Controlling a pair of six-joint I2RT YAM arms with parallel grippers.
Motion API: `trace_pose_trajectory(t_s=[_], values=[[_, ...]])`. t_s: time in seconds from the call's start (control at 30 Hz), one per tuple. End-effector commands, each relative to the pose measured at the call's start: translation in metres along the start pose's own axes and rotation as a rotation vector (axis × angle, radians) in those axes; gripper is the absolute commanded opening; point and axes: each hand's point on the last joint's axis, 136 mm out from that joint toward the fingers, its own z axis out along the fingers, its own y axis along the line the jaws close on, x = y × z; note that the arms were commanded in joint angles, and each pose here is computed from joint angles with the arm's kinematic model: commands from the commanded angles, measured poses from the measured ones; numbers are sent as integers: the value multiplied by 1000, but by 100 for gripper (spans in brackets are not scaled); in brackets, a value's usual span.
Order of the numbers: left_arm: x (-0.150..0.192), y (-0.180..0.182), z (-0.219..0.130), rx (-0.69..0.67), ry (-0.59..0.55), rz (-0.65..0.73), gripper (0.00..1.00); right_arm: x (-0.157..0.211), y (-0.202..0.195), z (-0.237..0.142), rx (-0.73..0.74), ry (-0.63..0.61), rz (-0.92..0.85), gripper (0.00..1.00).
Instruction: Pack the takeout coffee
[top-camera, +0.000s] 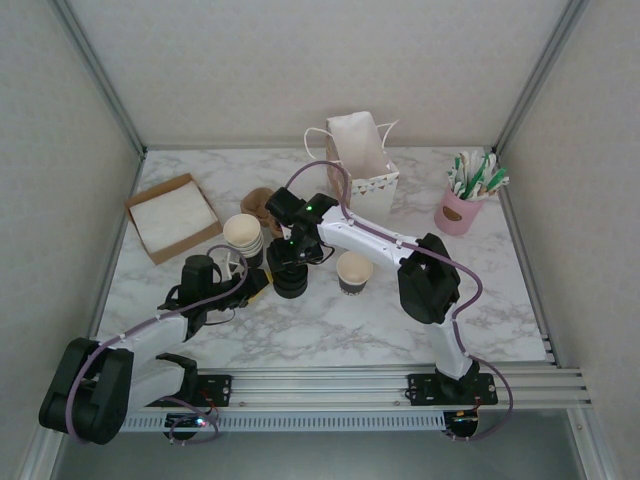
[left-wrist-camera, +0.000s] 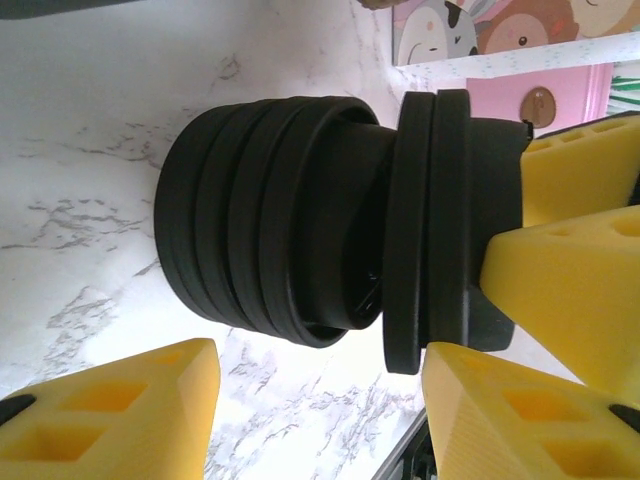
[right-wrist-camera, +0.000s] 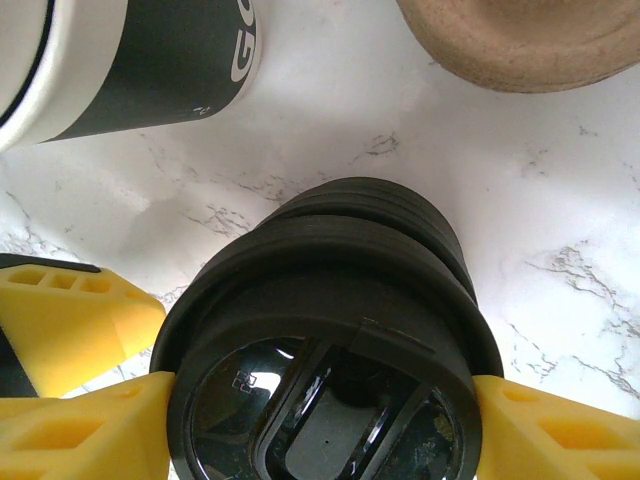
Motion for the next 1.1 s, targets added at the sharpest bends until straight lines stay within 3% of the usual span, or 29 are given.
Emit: trace_pose_trajectory(t_s=[0.0, 0.63, 1.07], values=[[0, -6, 0, 50, 7, -2, 56, 10, 5, 4, -13, 29, 2, 70], [4, 10, 10, 28, 32, -33, 54, 13, 6, -1, -19, 28, 9, 70], [1, 11, 6, -5, 8, -19, 55, 3, 5, -36, -6, -70, -7, 70]])
